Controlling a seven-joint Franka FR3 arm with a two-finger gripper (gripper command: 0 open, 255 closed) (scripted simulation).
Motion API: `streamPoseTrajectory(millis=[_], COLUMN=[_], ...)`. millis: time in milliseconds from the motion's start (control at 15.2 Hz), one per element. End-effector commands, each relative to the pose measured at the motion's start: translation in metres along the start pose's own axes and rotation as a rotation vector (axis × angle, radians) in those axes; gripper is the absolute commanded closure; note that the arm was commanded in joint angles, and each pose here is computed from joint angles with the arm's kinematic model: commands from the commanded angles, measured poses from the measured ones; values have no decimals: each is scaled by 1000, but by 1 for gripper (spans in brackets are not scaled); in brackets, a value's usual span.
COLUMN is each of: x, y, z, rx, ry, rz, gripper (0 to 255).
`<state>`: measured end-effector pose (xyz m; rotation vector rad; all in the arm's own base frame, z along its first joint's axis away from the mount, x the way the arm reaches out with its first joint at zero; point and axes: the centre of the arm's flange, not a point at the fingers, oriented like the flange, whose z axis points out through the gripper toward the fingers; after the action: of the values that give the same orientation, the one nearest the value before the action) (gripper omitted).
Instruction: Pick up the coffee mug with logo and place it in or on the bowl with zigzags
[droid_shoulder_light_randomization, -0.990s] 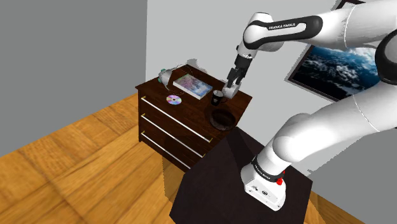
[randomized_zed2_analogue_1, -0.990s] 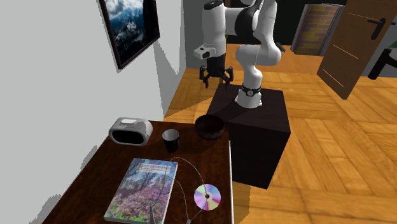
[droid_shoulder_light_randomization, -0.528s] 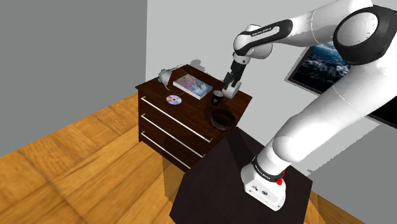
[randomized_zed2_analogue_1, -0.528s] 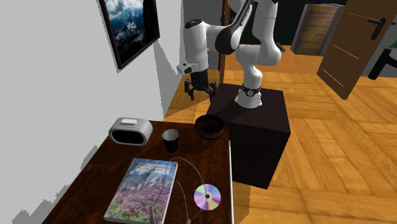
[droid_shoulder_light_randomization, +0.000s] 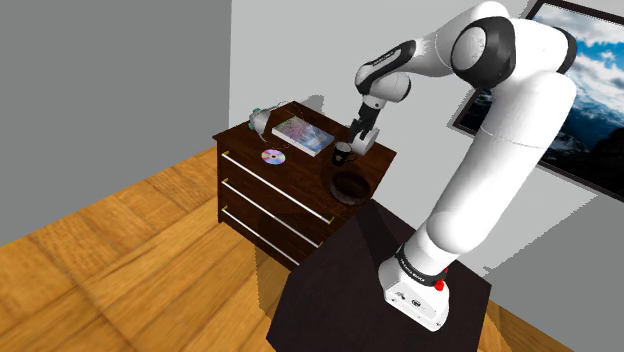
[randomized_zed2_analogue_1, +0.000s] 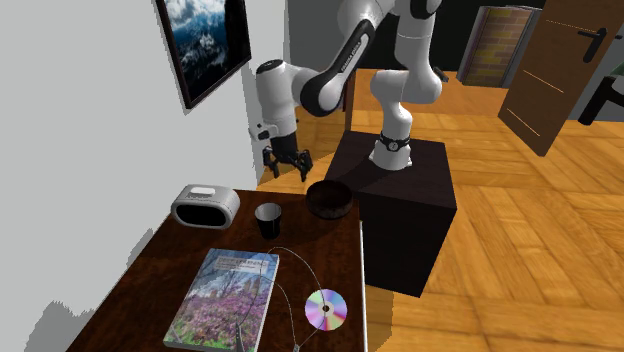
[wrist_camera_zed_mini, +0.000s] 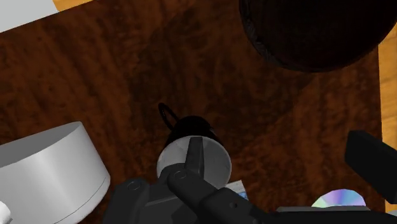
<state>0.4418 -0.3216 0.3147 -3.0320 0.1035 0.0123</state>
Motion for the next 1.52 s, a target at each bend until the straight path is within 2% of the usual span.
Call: streamPoseTrajectory(millis=[0, 594, 1056, 1452], x=[13, 64, 66, 66], y=[17, 102, 101, 101], z=[13, 72, 109, 112], rx=[4, 17, 17, 17], ry=[8, 38, 38, 38], rz=[2, 15, 15, 15], gripper=[0, 0, 0, 0])
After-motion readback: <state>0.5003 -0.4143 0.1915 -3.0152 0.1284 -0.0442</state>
